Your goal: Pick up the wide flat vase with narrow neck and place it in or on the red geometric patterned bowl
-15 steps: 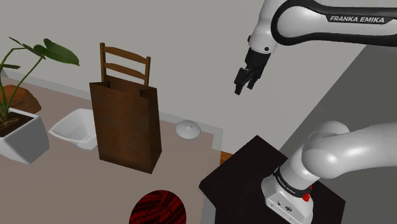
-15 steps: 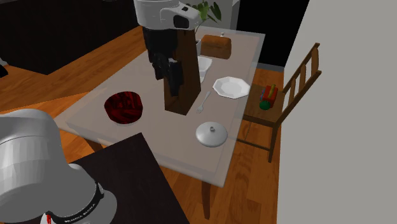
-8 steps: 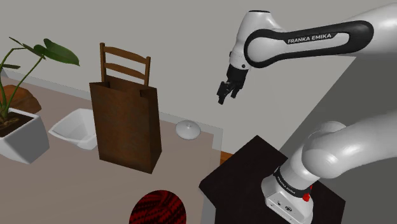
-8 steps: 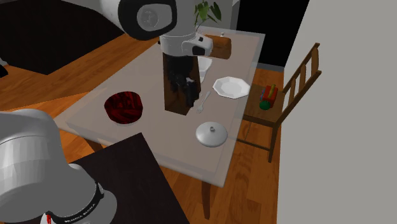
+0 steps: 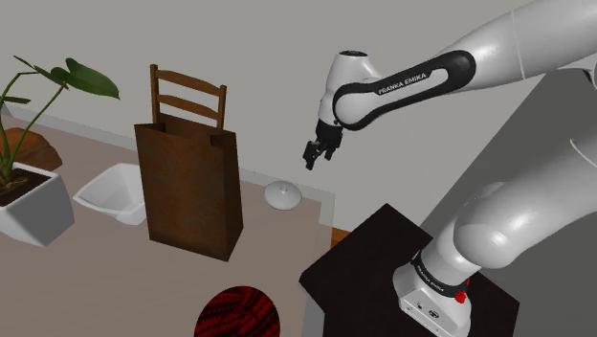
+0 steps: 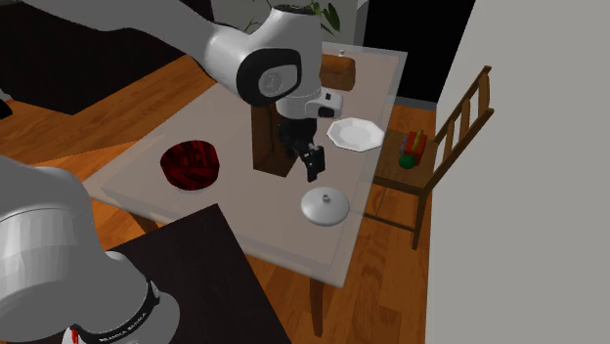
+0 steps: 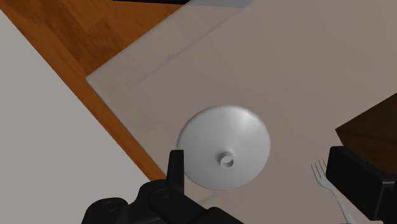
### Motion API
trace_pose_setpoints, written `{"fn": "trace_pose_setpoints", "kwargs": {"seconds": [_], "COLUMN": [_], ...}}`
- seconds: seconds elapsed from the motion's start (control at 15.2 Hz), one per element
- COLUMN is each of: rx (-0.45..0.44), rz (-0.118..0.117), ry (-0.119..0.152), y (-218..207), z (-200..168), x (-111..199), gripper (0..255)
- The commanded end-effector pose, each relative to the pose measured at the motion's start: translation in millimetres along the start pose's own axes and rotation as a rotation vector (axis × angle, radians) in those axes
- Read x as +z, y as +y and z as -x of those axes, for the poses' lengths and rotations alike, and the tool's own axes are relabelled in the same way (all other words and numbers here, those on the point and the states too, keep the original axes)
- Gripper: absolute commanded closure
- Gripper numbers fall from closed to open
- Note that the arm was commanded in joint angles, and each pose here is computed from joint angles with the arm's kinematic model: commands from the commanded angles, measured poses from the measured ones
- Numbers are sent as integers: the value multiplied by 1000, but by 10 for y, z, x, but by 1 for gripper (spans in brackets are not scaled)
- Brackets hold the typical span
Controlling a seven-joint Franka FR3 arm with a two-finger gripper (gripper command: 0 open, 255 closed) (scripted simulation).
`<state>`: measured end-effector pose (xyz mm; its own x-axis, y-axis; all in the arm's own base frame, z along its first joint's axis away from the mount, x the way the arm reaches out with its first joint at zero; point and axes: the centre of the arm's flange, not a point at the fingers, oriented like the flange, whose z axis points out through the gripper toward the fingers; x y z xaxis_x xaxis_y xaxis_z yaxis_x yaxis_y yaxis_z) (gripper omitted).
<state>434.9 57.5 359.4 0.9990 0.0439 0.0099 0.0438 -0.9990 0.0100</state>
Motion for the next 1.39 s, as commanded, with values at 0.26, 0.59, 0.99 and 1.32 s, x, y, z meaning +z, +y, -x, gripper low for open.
{"fn": "trace_pose_setpoints", "kwargs": {"seconds": [0.26, 0.59, 0.99, 1.32], "rx": [-16, -28, -32, -32], "rz": [6, 12, 13, 13], "ry": [14, 25, 28, 28], "y": [-125, -211, -236, -233], "z": [-457, -820, -944, -949], "x": [675, 1209, 1591, 1780], "gripper": [0, 0, 0, 0]}}
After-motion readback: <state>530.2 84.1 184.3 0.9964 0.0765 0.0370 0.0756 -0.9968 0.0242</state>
